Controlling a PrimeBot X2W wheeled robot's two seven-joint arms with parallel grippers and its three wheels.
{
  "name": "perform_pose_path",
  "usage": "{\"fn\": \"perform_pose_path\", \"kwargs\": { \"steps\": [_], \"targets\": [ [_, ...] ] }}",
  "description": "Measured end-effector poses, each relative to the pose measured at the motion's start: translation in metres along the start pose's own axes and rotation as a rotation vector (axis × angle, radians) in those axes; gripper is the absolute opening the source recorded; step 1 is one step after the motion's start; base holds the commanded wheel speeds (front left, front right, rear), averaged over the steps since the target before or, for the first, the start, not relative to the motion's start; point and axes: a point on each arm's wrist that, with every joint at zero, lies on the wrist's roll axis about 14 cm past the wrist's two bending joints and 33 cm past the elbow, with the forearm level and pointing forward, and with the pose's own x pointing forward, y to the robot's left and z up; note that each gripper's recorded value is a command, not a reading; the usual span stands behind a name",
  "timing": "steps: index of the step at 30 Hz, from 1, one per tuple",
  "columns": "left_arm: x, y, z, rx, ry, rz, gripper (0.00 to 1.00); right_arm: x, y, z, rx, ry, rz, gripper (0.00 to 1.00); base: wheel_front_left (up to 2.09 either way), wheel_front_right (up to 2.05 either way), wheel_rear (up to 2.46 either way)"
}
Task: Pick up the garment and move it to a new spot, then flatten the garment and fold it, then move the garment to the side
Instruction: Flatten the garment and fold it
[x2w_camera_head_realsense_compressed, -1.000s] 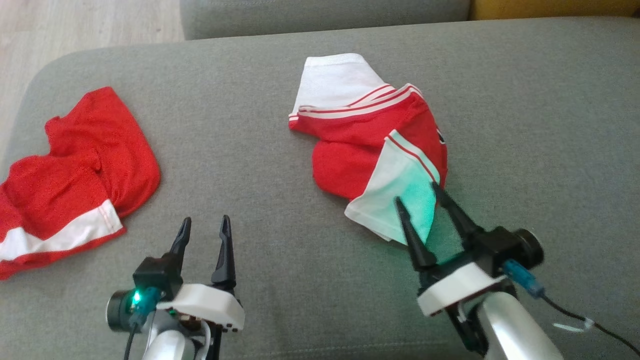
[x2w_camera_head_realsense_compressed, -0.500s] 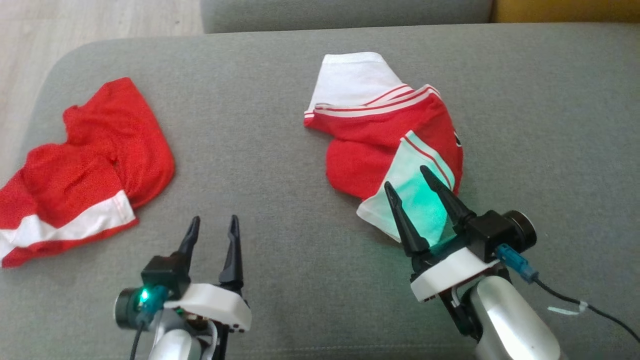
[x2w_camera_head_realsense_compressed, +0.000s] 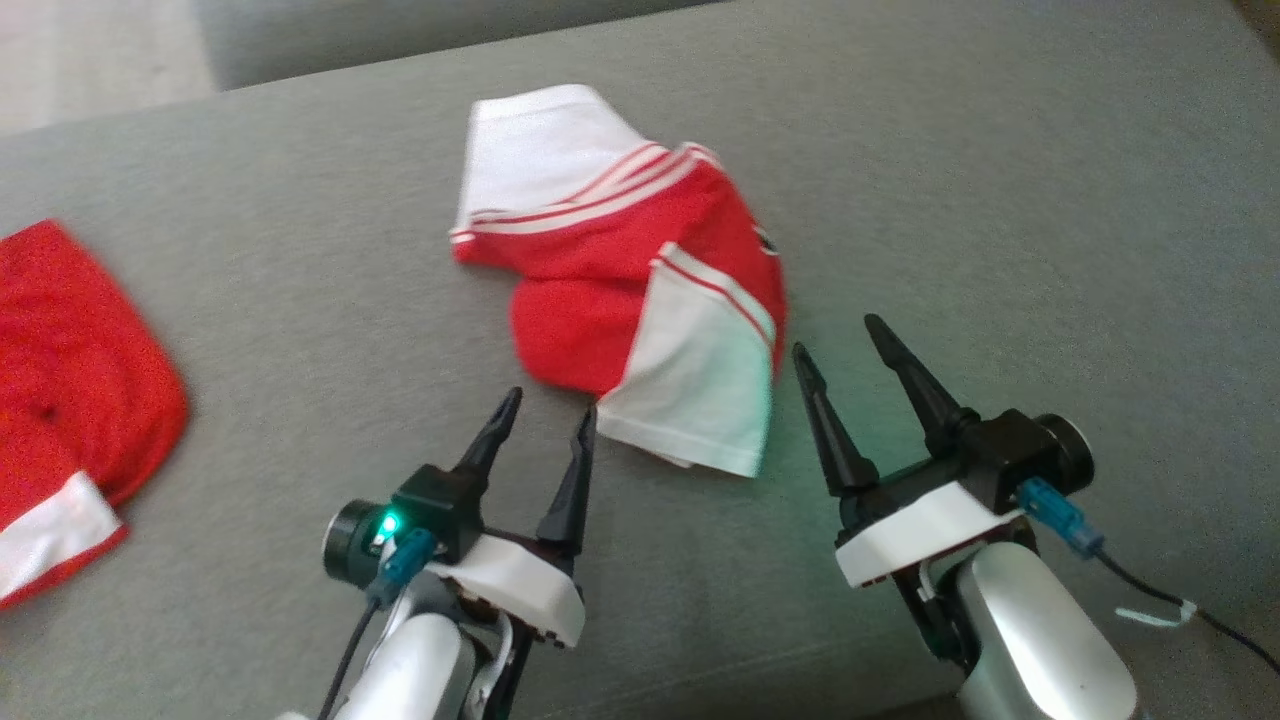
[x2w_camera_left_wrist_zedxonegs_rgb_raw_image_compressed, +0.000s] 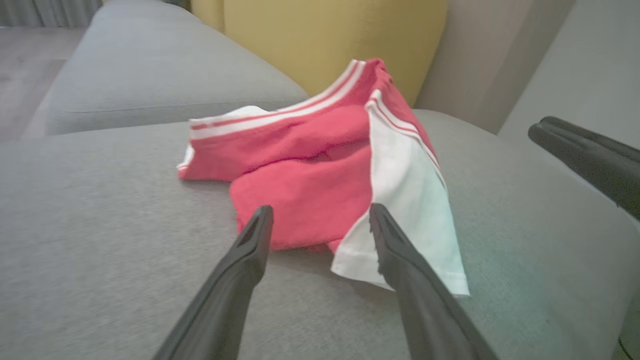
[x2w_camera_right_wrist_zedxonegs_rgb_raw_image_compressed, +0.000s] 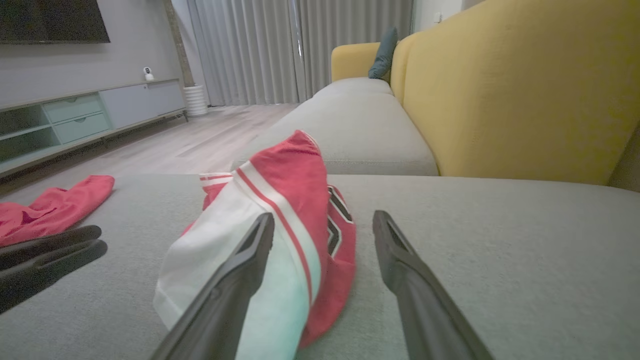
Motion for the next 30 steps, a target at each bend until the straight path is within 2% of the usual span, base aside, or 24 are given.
{"fn": "perform_pose_path", "kwargs": {
  "steps": [7, 11, 16, 17, 18, 25, 30],
  "targets": [
    [0.020, -0.038, -0.031, -0.016, 0.091, -0.156, 1.00, -0.026, -0.044, -0.002, 0.006, 0.014, -0.150, 1.00, 0.00, 0.00, 0.00],
    [0.031, -0.041, -0.045, -0.025, 0.127, -0.181, 1.00, -0.037, -0.063, -0.004, 0.002, 0.023, -0.216, 1.00, 0.00, 0.00, 0.00],
    [0.036, -0.039, -0.054, -0.027, 0.147, -0.193, 1.00, -0.040, -0.069, -0.010, 0.008, 0.040, -0.239, 1.00, 0.00, 0.00, 0.00],
    [0.036, -0.038, -0.054, -0.029, 0.150, -0.195, 0.40, -0.039, -0.069, -0.010, 0.009, 0.040, -0.238, 1.00, 0.00, 0.00, 0.00],
    [0.035, -0.037, -0.055, -0.028, 0.151, -0.200, 0.00, -0.038, -0.068, -0.009, 0.009, 0.039, -0.235, 1.00, 0.00, 0.00, 0.00],
    [0.040, -0.044, -0.028, -0.037, 0.070, -0.232, 0.00, -0.033, -0.063, -0.007, 0.037, 0.024, -0.218, 1.00, 0.00, 0.00, 0.00],
    [0.064, -0.075, 0.039, 0.011, -0.124, -0.366, 0.00, -0.032, -0.061, -0.004, 0.045, 0.013, -0.212, 1.00, 0.00, 0.00, 0.00]
  ]
}}
